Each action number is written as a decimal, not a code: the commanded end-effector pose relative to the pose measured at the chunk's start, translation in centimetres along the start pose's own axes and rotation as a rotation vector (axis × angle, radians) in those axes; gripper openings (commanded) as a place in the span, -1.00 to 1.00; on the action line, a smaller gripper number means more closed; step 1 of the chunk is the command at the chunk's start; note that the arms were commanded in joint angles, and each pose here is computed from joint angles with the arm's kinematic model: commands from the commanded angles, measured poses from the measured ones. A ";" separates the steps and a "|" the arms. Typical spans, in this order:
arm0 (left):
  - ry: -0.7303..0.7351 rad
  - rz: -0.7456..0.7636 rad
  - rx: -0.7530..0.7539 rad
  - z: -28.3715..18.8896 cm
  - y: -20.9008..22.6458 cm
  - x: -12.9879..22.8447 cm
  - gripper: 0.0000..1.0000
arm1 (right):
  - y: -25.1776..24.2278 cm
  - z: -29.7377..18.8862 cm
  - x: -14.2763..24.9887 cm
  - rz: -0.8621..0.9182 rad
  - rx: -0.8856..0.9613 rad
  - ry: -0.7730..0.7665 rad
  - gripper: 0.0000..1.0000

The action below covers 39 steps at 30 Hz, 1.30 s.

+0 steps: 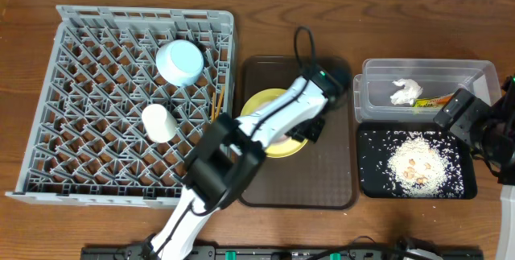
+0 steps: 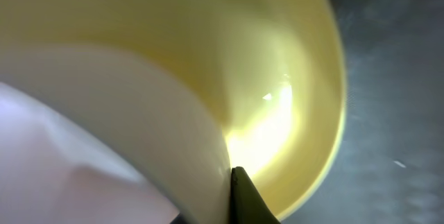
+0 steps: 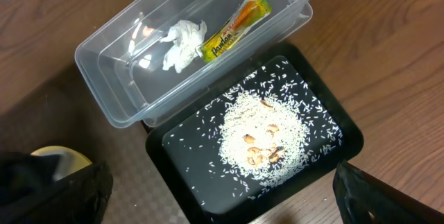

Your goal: Sort waste into correct bins and load items into the dishwasher

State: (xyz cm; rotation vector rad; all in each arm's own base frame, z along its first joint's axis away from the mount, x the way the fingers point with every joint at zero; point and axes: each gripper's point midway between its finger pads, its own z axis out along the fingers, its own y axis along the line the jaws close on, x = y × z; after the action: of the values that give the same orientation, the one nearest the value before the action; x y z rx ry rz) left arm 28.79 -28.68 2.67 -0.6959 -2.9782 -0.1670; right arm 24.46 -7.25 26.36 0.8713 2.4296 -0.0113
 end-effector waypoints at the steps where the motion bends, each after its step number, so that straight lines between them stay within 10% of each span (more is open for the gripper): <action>1: -0.168 -0.067 0.075 -7.0 1.9 -1.0 -0.85 | 0.0 -0.2 -0.1 -0.013 -0.002 -0.004 0.99; 21: -0.509 0.124 1.121 -28.7 6.6 6.1 -0.85 | 0.0 -0.2 -0.1 -0.013 -0.002 -0.004 0.99; 39: -0.547 -0.259 1.343 -22.2 15.8 12.7 -0.85 | 0.0 -0.2 -0.1 -0.013 -0.002 -0.004 0.99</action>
State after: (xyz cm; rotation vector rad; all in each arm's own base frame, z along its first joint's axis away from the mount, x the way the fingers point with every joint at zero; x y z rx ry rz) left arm 26.83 -12.13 26.88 -0.1709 -2.6444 1.9645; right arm 24.46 -7.25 26.36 0.8713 2.4296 -0.0113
